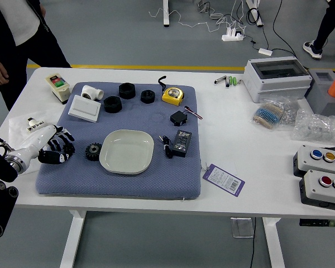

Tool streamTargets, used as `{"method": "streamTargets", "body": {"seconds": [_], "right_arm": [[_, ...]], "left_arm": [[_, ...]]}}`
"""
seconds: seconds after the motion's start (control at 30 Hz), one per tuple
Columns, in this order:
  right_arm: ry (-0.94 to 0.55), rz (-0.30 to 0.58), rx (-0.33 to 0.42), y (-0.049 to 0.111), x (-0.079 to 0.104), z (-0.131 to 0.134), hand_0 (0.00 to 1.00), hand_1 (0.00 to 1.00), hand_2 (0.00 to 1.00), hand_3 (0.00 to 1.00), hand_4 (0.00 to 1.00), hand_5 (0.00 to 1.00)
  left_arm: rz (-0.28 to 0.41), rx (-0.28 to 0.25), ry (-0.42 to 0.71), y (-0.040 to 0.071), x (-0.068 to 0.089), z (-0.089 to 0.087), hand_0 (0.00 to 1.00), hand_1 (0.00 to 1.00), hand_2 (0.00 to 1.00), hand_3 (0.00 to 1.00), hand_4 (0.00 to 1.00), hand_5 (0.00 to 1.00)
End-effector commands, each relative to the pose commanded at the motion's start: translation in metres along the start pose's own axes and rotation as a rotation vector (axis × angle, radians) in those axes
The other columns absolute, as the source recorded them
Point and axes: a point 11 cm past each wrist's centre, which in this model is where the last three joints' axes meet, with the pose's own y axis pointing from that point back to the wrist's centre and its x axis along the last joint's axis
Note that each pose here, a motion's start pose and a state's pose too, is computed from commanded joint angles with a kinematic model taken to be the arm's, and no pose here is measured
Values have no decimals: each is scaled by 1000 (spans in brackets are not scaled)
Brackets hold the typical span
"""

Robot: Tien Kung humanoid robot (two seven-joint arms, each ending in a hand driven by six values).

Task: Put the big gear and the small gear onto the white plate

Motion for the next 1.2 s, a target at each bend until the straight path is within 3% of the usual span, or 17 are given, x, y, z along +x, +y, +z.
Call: {"method": "streamTargets", "body": {"seconds": [0.47,0.93,1.07,1.2], "right_arm": [[-1,0,-1,0,0,0,658,674,739,567,789,677],[4,3,-6,0,1,4,659,675,739,567,788,677],[5,5,-6,0,2,4,659,675,739,567,788,677],[7,6,-5,0,2,3,658,675,739,567,788,677]], "left_arm": [[12,-35,-19,0,5,12,332,389,452,550,652,2],[2,-248,-139,-4,20,95,332,384,449,551,661,2],[-15,-291,-167,-7,16,112,332,384,449,551,661,2],[-52,-314,-177,-14,3,124,337,393,456,558,674,2]]}}
